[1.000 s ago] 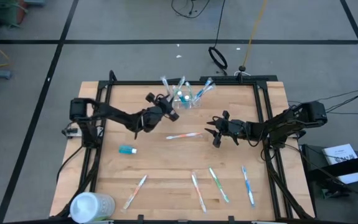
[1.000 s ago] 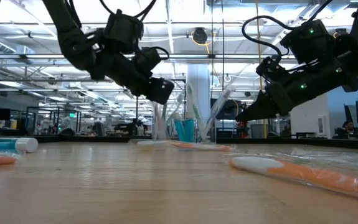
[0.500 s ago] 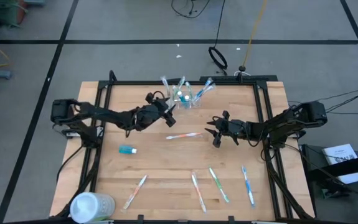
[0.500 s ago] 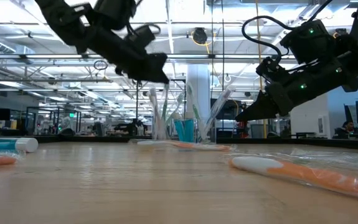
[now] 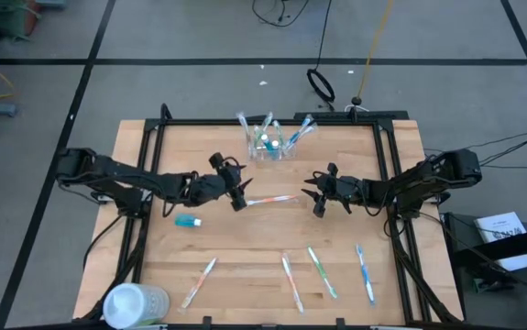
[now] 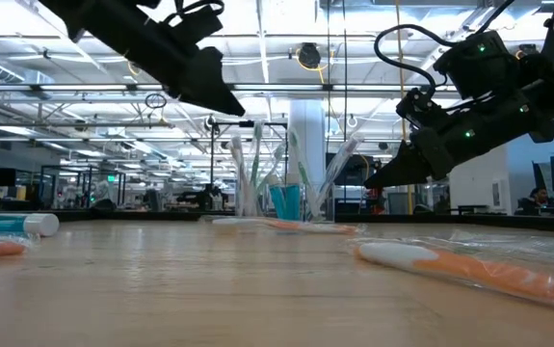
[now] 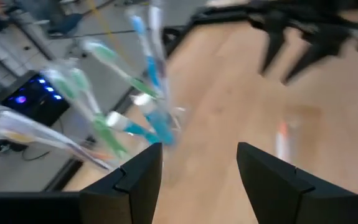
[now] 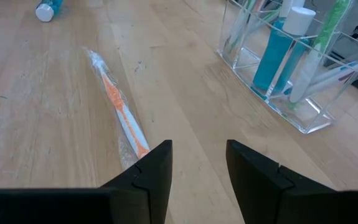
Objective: Pick & Place toothbrushing station
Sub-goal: Put the blue mouthwash bottle into the transparent organizer
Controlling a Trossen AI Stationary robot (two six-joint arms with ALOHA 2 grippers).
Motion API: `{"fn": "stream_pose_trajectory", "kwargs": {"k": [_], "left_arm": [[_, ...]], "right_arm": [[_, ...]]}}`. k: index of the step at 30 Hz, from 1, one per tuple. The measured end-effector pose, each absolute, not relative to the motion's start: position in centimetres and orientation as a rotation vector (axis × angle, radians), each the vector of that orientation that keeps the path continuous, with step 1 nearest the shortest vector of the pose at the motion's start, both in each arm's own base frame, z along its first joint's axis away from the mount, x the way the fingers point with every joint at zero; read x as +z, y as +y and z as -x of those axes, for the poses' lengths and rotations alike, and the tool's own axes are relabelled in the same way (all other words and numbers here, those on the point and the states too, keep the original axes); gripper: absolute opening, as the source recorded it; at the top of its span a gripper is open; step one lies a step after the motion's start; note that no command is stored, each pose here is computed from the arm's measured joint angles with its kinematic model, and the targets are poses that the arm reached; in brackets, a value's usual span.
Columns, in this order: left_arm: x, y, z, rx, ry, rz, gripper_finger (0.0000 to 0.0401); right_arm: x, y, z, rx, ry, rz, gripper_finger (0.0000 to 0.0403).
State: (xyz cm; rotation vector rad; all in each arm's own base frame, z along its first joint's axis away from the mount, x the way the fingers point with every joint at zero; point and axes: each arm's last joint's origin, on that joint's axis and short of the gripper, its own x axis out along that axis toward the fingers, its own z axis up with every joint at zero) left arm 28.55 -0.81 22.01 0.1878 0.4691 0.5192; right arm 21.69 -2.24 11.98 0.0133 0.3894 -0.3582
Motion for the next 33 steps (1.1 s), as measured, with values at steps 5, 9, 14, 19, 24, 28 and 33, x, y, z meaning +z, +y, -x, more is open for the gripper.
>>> {"fn": "stream_pose_trajectory", "kwargs": {"k": [5, 9, 14, 19, 24, 28, 33], "left_arm": [[21.7, -2.3, -28.5, 0.386, 0.489, -0.159, 0.0214], [21.7, -2.9, -28.5, 0.289, 0.490, -0.109, 0.0214], [21.6, -3.2, -28.5, 0.237, 0.491, -0.043, 0.0214], [21.6, -3.2, -28.5, 0.230, 0.492, -0.045, 0.0214], [21.6, -3.2, -28.5, 0.230, 0.492, -0.044, 0.0214], [21.6, -3.2, -28.5, 0.230, 0.492, -0.044, 0.0214], [21.6, -3.2, -28.5, 0.230, 0.493, -0.044, 0.0214]], "right_arm": [[12.0, -2.2, -21.7, -0.358, 0.389, -0.014, 0.0141], [12.0, -2.2, -21.7, -0.358, 0.389, -0.014, 0.0141], [12.0, -2.2, -21.7, -0.358, 0.389, -0.014, 0.0141], [12.0, -2.2, -21.7, -0.358, 0.389, -0.014, 0.0141], [12.0, -2.2, -21.7, -0.359, 0.389, -0.013, 0.0141], [12.0, -2.2, -21.7, -0.359, 0.389, -0.013, 0.0141], [12.0, -2.2, -21.7, -0.358, 0.389, -0.013, 0.0141]]}}
